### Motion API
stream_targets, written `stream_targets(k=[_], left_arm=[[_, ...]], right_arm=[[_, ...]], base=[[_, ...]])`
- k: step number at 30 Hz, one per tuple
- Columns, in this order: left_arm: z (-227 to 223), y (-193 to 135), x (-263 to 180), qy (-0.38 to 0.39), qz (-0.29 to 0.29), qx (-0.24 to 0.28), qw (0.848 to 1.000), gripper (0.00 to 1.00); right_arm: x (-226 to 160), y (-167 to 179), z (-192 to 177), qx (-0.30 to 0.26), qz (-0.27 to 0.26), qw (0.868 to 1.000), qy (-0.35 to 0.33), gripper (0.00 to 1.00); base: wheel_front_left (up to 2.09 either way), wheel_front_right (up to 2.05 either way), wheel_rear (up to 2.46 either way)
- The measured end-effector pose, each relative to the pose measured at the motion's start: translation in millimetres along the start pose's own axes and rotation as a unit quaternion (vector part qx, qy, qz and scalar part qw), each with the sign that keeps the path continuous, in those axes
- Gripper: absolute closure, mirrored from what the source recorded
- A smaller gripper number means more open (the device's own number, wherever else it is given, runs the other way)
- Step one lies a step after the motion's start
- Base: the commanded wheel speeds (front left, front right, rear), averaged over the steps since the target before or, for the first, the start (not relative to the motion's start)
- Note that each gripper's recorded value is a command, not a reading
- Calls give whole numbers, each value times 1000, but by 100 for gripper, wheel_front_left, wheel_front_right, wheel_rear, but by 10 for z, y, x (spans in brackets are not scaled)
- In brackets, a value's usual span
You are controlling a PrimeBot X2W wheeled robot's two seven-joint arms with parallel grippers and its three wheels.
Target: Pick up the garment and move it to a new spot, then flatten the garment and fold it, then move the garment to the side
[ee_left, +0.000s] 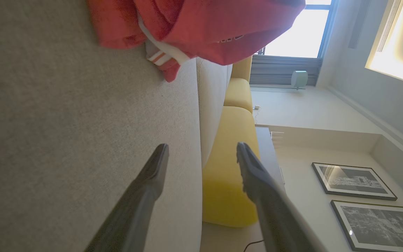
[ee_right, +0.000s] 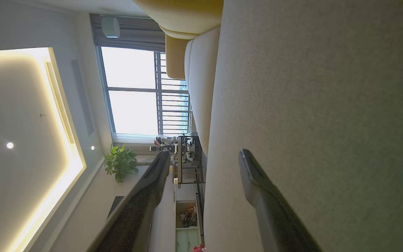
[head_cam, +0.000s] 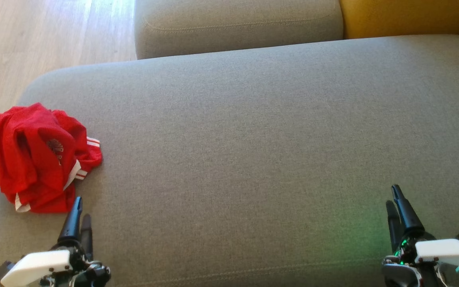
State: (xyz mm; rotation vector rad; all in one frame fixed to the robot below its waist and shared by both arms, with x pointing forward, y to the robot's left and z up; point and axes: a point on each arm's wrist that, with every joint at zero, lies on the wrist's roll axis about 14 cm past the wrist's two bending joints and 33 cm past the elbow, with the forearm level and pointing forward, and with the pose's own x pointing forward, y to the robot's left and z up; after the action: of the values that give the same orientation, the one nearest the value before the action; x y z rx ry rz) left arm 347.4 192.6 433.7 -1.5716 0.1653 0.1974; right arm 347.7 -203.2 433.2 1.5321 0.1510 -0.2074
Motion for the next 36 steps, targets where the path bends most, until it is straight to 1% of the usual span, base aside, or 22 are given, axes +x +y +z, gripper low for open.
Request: stream_targets(k=[5, 10, 13, 18, 25, 28, 31, 36], left_arm=[[59, -43, 1, -10, -6, 19, 1000, 0], [142, -123, 2, -27, -17, 48, 998, 0], [219, -221, 11, -41, -28, 70, 996, 0], [240, -413, 42, -50, -51, 110, 991, 0], [208, -582, 57, -57, -61, 176, 981, 0], [156, -637, 56, -55, -65, 213, 973, 0], [114, -618, 56, -55, -55, 247, 966, 0], [22, -658, 45, -53, -55, 311, 947, 0]], right_arm=[[35, 103, 3, -28, 14, 1000, -3, 0], [50, 213, 8, -80, 29, 996, -7, 0], [67, 320, -1, -119, 43, 992, -8, 0], [123, 586, -83, -187, 81, 979, -5, 0], [130, 759, -160, -259, 108, 960, -8, 0], [132, 773, -217, -289, 112, 951, -3, 0], [128, 812, -296, -317, 121, 941, 2, 0], [137, 887, -310, -353, 133, 926, -5, 0]], base=[[0, 0, 0], [0, 0, 0], [0, 0, 0], [0, 0, 0], [0, 0, 0], [0, 0, 0], [0, 0, 0], [0, 0, 0]])
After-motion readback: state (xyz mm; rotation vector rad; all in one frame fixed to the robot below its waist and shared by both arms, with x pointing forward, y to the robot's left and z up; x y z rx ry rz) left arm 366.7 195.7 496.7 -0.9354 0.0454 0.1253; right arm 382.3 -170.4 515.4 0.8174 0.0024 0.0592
